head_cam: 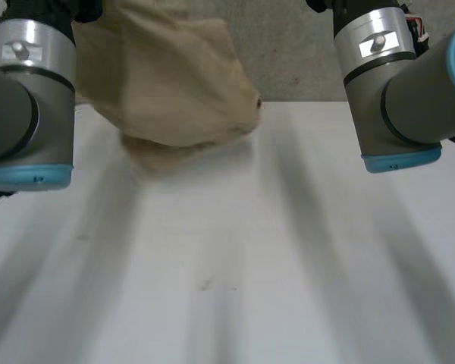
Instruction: Fold the shorts.
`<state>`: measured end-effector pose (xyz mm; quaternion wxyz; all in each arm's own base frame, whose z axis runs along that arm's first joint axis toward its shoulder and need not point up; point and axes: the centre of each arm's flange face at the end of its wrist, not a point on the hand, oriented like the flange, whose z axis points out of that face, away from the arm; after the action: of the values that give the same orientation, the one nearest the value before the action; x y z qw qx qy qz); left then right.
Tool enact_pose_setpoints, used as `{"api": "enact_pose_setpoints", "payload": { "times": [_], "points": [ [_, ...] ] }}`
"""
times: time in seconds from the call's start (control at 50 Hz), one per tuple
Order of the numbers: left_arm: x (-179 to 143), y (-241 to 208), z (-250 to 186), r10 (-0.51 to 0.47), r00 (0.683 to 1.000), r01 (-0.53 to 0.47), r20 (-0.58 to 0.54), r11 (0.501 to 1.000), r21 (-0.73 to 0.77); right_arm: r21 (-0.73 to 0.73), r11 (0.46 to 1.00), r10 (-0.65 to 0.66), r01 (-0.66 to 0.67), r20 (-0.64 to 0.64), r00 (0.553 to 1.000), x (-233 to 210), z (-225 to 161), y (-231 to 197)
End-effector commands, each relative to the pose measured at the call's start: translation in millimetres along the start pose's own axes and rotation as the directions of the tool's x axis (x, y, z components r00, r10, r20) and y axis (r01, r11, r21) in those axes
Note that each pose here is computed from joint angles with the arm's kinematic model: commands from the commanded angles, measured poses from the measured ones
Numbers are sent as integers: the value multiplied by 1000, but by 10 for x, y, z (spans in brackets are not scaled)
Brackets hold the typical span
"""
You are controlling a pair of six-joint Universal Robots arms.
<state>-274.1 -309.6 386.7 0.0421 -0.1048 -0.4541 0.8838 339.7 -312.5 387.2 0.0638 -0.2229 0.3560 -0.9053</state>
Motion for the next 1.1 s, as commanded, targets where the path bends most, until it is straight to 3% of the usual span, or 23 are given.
{"api": "enact_pose_setpoints", "payload": {
  "times": [0.02, 0.12, 0.2, 0.34, 0.42, 0.52, 0.68, 0.76, 0.78, 0.86, 0.92, 0.98, 1.1],
  "points": [
    [123, 467, -510, 4, 998, -15, -59, 984, -176, -276, 961, 65, -17, 164, 984, -235, -424, 249],
    [182, 707, -801, 9, 994, -41, -113, 958, -283, -520, 854, 145, 3, 243, 959, -424, -820, 622],
    [213, 768, -936, 3, 989, -51, -147, 945, -324, -636, 772, 209, 0, 253, 945, -474, -1056, 768],
    [303, 470, -1039, -21, 982, -37, -188, 953, -302, -742, 646, 345, -178, 77, 935, -329, -1191, 1040],
    [345, 223, -1125, -46, 975, -21, -217, 955, -295, -770, 575, 437, -276, 4, 899, -269, -1226, 1101],
    [296, -28, -1240, -62, 972, -7, -228, 957, -290, -809, 512, 561, -289, 61, 825, -386, -1312, 1072],
    [426, -292, -1703, -107, 934, -10, -341, 946, -325, -824, 492, 575, -281, 65, 816, -430, -1367, 1125],
    [455, -180, -2021, -120, 894, -97, -433, 889, -447, -829, 489, 572, -273, 68, 817, -433, -1391, 1140],
    [459, -156, -2118, -134, 871, -135, -472, 860, -493, -828, 492, 569, -268, 73, 819, -433, -1391, 1140],
    [431, -159, -2205, -175, 834, -187, -523, 802, -567, -825, 514, 548, -235, 105, 830, -433, -1390, 1144],
    [395, -205, -2071, -174, 848, -167, -501, 809, -563, -821, 530, 528, -212, 124, 840, -425, -1387, 1144],
    [302, -267, -1817, -147, 883, -128, -445, 838, -530, -820, 537, 508, -200, 126, 852, -409, -1383, 1149],
    [208, -422, -1386, -184, 922, 10, -340, 891, -454, -824, 535, 484, -186, 119, 867, -386, -1402, 1154]
  ]
}}
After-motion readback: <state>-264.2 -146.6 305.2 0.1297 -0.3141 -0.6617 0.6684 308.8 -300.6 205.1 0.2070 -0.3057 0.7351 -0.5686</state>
